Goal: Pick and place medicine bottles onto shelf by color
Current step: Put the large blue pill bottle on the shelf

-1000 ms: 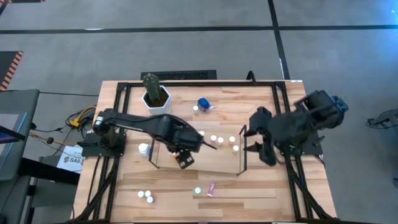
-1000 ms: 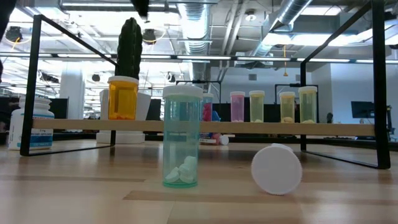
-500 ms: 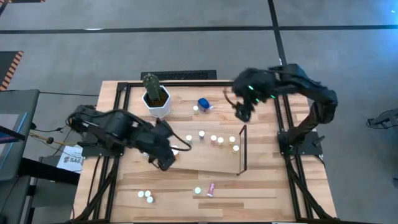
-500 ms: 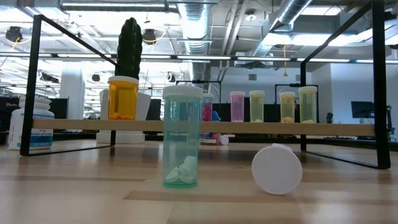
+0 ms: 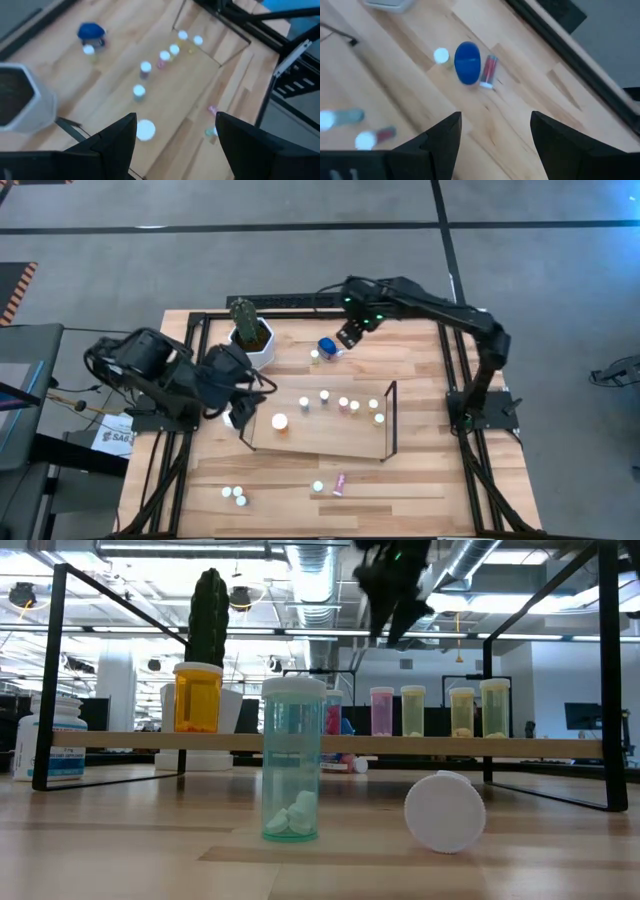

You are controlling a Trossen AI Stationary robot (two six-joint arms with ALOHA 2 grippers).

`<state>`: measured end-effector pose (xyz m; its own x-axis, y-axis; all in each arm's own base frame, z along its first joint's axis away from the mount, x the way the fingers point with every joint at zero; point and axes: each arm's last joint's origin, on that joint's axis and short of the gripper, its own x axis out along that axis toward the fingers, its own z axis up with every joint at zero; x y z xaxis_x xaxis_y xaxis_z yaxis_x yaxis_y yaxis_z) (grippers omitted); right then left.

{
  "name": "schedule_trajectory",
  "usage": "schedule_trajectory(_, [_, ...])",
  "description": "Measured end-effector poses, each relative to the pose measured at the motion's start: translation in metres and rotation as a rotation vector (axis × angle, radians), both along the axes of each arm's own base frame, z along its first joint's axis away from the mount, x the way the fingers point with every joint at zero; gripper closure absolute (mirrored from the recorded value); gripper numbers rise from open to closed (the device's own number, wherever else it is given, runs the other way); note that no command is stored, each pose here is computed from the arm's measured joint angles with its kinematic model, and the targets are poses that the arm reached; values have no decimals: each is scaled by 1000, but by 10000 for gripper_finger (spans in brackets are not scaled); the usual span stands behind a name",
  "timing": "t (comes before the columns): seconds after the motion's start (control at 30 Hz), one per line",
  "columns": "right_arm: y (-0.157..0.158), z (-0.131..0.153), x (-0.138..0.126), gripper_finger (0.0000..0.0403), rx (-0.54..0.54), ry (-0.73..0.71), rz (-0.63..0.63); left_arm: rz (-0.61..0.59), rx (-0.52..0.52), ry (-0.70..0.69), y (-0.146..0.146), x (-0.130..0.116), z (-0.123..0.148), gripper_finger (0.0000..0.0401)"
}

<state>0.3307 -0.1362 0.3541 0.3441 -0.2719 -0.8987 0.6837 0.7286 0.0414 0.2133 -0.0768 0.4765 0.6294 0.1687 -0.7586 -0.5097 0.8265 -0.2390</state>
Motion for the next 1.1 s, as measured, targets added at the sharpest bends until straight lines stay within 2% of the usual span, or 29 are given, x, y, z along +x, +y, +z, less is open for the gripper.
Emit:
schedule_trajectory(0.23, [-20,-61,40,143,48,93,-14,16,44,-39,8,-10,7,145])
schedule_trajectory(0.47, [-35,-99,59,143,79,125,31,61,58,-48,16,-9,8,145])
schedule_trajectory(0.73, [-47,-111,66,143,111,78,33,127,56,-47,28,-6,8,145])
schedule_trajectory(1.1, [-41,-112,78,143,80,19,81,141,68,-26,42,-3,7,145])
